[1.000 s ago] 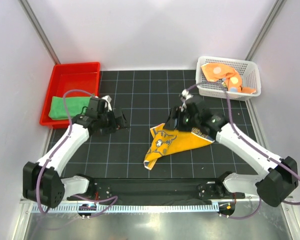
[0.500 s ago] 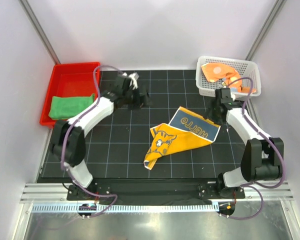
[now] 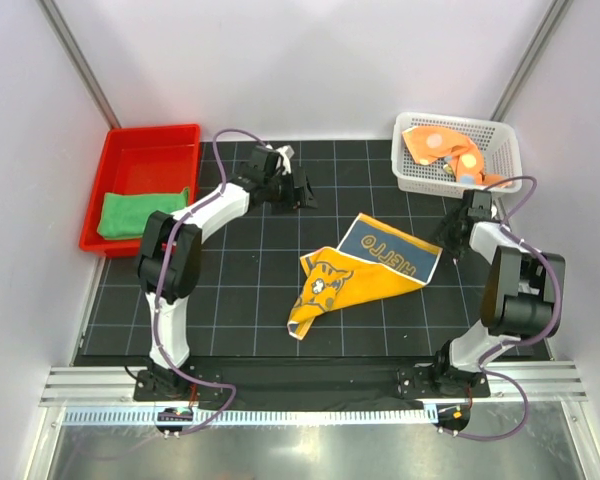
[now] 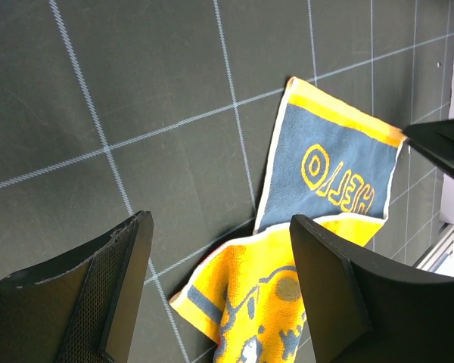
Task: Fold and stack the towels
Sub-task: Flatten out the crumpled towel
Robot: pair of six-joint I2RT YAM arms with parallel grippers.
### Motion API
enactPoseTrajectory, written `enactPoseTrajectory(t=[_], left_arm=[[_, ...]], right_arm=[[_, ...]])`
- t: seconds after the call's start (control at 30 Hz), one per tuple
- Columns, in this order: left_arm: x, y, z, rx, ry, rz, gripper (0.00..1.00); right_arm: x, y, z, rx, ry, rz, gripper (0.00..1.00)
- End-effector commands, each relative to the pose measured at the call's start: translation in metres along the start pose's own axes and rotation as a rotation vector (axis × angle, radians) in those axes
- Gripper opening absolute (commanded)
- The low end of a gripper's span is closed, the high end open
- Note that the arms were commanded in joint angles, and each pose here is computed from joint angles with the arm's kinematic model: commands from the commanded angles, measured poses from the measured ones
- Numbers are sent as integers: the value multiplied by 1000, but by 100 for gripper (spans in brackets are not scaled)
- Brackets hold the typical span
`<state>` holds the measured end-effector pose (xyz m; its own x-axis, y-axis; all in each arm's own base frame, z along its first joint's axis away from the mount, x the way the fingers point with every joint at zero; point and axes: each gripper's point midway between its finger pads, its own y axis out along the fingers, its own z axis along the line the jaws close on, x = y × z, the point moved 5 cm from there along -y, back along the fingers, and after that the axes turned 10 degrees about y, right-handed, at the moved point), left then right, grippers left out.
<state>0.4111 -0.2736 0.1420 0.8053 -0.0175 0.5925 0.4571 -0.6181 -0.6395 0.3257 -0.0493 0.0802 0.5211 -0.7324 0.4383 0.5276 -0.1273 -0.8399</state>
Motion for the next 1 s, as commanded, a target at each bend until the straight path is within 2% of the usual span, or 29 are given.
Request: enactPoseTrajectory(t=[0.0,0.13,0.23,0.27,0.33,0.37,0.5,0.6,0.67,0.77,0.87,0.97], left_arm=[[12,-12,-15,-59,37,-56,77],[9,-21,-14,-58,52,-61,77],[9,-28,-15,-77,50,-76,77],[10,-29,-14,-78,47,-83,77],[13,-35,-12,-69,48,-98,77],[14,-37,-8,-61,46,-105,77],[19,-48,8,-13,50,-134,77],[20,-46,11,0,125,-138,78],[19,-35,9,-57,154,-108,77],[16,-26,5,-135,168,-86,77],[14,-25,-2,-215,183,-110,78],[18,-31,2,-251,192,-137,78]], right_arm=[[5,17,9,76,-14,-26,58],[-6,26,9,95,-19,35,50],[-17,19,15,176,-24,74,34],[-23,17,19,206,-32,94,22],[-38,11,33,298,-67,146,11],[-42,6,39,331,-84,158,3],[-72,-15,82,477,-255,206,1],[-74,-25,91,476,-283,204,1],[-72,-33,91,462,-280,213,1],[-71,-61,110,576,-264,241,1],[-80,-104,142,700,-357,303,1],[-105,-145,155,790,-459,393,1]])
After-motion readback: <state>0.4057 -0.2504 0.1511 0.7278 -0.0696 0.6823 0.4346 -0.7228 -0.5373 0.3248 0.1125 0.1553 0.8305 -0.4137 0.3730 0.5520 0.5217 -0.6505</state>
